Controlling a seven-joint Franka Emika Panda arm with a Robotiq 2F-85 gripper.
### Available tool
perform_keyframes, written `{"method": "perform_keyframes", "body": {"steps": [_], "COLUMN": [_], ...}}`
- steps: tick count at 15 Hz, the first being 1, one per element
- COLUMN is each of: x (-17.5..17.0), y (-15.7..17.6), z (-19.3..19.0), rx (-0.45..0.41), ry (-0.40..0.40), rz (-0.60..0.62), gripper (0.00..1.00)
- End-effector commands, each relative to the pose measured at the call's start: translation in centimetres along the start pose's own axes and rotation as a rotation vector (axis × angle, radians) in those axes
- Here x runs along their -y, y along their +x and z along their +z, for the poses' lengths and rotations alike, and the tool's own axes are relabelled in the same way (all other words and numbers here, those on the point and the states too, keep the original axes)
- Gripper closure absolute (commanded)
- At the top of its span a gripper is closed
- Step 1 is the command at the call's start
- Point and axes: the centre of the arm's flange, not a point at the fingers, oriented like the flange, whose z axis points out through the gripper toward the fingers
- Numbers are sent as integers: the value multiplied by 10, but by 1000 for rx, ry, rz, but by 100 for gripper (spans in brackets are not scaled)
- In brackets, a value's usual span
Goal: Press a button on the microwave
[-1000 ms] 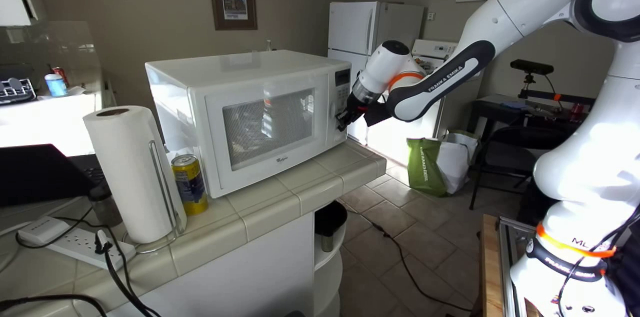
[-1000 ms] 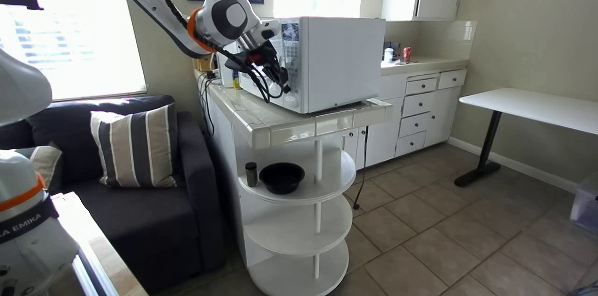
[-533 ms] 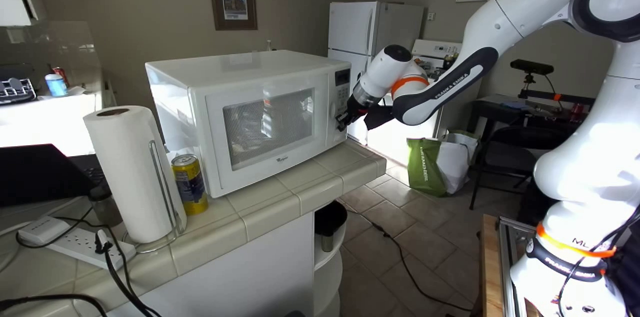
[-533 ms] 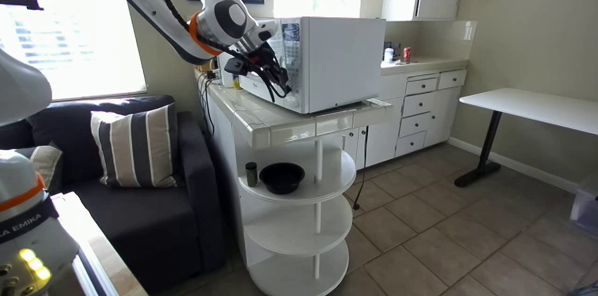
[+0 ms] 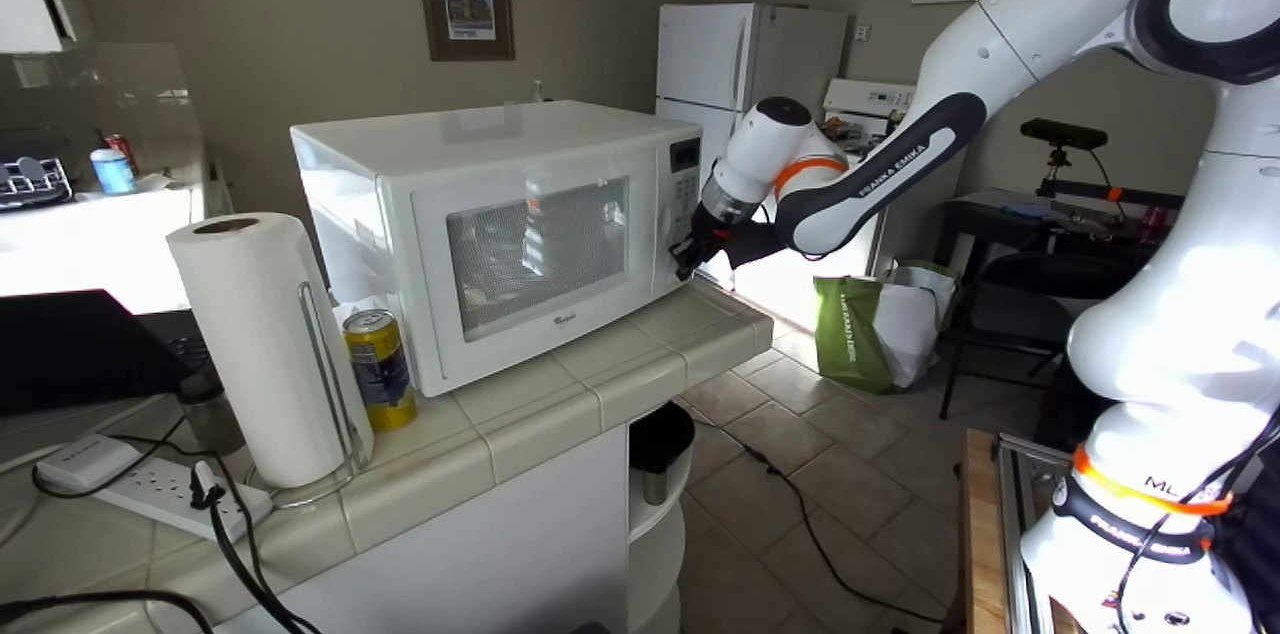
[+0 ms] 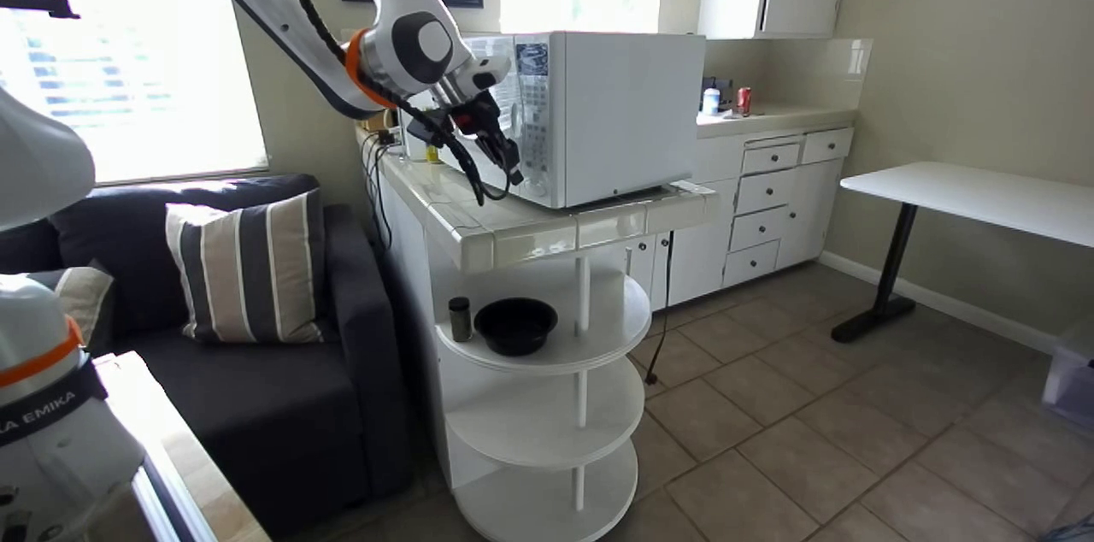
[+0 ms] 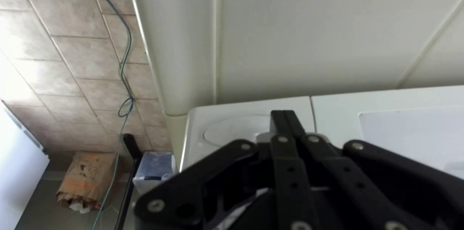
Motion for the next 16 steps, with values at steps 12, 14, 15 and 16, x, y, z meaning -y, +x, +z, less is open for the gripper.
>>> {"method": "perform_keyframes", "body": {"steps": [12,14,15,16], "x": [11,9,7,7], "y": [-20,-17,-16,-18], "z": [-118,-142,-156,-170], "rx": [172,149,141,132], "ry": [155,160,154,147], "rz": [66,32,10,-11], "gripper": [44,29,22,13]}}
